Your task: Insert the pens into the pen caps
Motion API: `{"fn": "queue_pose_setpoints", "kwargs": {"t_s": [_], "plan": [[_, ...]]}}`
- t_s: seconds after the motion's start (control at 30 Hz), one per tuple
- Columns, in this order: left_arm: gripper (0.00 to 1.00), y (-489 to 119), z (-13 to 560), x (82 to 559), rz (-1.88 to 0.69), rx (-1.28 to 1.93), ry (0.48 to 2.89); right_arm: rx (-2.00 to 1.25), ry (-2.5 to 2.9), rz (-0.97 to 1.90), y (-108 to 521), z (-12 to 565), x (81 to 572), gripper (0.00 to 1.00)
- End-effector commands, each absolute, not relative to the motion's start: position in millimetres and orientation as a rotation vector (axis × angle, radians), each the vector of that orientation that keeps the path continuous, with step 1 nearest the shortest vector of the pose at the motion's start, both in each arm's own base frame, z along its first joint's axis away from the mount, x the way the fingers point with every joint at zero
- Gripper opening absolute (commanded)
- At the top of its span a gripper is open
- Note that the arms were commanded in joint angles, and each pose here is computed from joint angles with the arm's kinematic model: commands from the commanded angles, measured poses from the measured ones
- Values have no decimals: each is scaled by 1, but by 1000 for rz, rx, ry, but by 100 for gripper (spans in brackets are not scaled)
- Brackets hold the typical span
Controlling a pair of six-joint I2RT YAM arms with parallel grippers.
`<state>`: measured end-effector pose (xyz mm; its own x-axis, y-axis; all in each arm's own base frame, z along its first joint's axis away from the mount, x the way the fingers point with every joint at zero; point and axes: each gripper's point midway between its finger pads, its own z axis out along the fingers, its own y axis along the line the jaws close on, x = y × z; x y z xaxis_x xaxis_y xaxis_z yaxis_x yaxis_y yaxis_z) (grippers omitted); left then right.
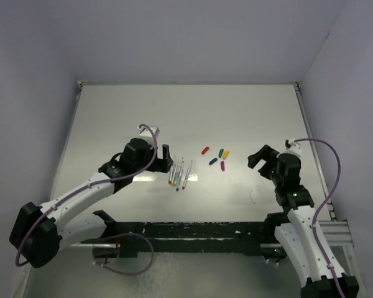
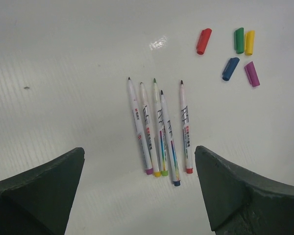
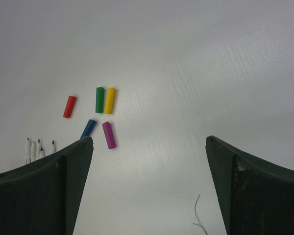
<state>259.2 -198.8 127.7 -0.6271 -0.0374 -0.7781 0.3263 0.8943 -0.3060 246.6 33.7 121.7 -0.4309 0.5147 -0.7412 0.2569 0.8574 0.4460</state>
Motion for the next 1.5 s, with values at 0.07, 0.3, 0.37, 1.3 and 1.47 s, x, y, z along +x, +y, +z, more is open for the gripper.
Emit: {"fn": "queue_pose_setpoints", "kwargs": {"t_s": [0.07, 0.3, 0.37, 1.3, 1.47], "plan": [[93, -205, 136, 276, -502, 194, 2192, 498, 2018, 331, 36, 134, 254, 100], [70, -209, 118, 288, -419, 213, 2301, 474, 2033, 363, 42, 133, 250, 100], [53, -212, 117, 289, -418, 219, 2310, 480, 2030, 375, 43, 133, 249, 100], [41, -224, 74, 292, -366, 267, 2502, 474, 2022, 359, 41, 129, 249, 100], [41, -226, 71, 294, -365, 263, 2511, 478, 2018, 345, 39, 129, 250, 100]]}}
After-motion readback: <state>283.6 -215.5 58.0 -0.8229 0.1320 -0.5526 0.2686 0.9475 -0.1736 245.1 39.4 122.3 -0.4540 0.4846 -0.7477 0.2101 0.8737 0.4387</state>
